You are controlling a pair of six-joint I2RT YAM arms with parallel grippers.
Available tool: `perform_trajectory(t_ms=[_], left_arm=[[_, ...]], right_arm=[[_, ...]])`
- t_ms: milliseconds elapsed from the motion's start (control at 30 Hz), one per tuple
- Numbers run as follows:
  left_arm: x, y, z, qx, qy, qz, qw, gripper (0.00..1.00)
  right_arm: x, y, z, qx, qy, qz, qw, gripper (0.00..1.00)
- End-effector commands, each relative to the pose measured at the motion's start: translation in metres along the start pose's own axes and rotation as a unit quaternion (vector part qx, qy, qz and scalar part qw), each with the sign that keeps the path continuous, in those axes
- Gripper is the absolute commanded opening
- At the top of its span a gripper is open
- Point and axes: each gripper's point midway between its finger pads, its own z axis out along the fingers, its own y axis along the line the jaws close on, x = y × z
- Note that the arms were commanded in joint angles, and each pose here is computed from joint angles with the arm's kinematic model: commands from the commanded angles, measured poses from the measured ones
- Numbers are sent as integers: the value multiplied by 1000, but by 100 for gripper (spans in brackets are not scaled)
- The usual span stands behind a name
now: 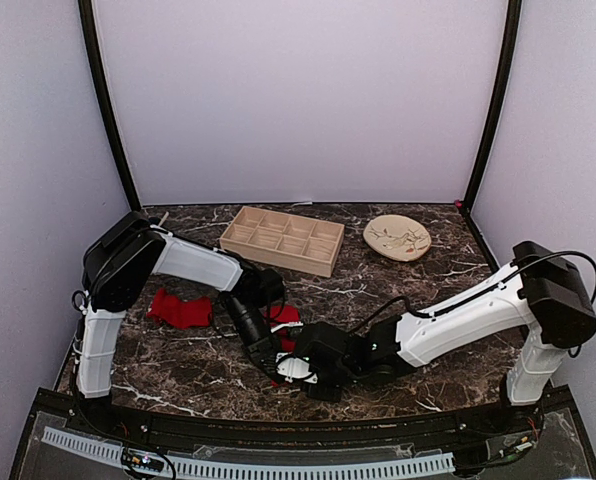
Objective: Roll the socks
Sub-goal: Roll the sock at the center of the board.
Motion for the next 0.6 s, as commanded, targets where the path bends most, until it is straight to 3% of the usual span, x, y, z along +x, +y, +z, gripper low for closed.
perform_trajectory(t_ms=[0, 233, 567], left_arm=[[26, 38, 14, -64, 55, -21, 996, 4], [27, 39, 14, -67, 56, -22, 996, 4], [32, 47, 13, -92, 65, -33, 993, 10]], right_arm=[[-2, -2, 7, -2, -1, 8, 1000, 33], [1, -7, 10, -1, 5, 18, 1000, 26], [7, -3, 14, -26, 14, 33, 999, 6]])
